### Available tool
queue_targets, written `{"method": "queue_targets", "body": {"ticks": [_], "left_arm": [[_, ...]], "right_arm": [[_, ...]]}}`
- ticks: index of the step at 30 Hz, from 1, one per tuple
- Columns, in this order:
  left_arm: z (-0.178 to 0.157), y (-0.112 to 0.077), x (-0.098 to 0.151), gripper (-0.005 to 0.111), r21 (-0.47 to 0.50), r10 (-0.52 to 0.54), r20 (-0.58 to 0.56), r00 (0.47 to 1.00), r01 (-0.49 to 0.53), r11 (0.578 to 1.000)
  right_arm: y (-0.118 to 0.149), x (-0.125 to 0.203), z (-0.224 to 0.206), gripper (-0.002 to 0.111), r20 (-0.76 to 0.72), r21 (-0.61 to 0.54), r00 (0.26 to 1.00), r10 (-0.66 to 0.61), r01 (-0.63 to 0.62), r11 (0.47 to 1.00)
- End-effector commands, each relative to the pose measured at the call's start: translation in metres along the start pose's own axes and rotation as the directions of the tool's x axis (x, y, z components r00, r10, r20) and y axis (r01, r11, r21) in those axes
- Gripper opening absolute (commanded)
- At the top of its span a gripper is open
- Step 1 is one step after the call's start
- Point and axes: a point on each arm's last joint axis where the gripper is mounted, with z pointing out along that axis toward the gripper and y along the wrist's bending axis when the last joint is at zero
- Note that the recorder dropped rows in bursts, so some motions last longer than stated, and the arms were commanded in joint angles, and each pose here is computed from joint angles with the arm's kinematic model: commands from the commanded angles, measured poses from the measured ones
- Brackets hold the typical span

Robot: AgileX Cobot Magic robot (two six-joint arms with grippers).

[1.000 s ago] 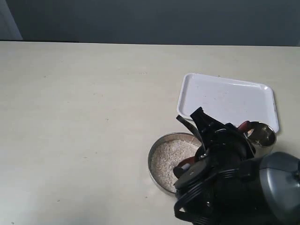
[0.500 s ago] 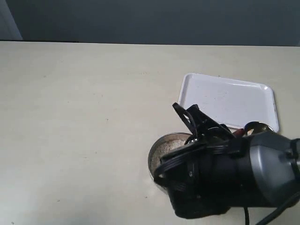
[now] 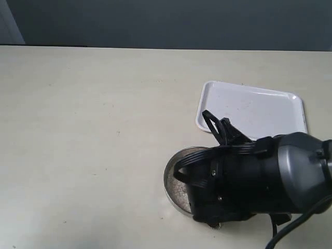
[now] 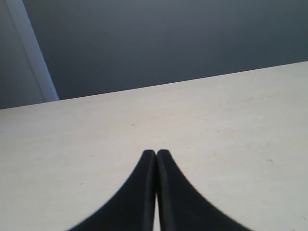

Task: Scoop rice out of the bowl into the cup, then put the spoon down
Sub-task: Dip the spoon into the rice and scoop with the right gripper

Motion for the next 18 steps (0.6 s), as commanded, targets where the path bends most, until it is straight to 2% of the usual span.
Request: {"method": "queue_targets", "body": {"ticks": [1, 18], "left_arm": [[-0.001, 0.000, -0.002, 0.000, 0.005, -0.007, 0.016, 1.000, 0.007, 1.000], [-0.001, 0.000, -0.001, 0.000, 0.005, -0.007, 0.012, 1.000, 0.007, 1.000]], "right_arm": [[-0.001, 0.001, 0.000, -0.001, 0.000, -0.008, 1.000, -0.004, 0.004, 1.000], [-0.003, 0.018, 0.006, -0.001, 0.026, -0.088, 0.999, 0.048, -0.045, 0.995]]}}
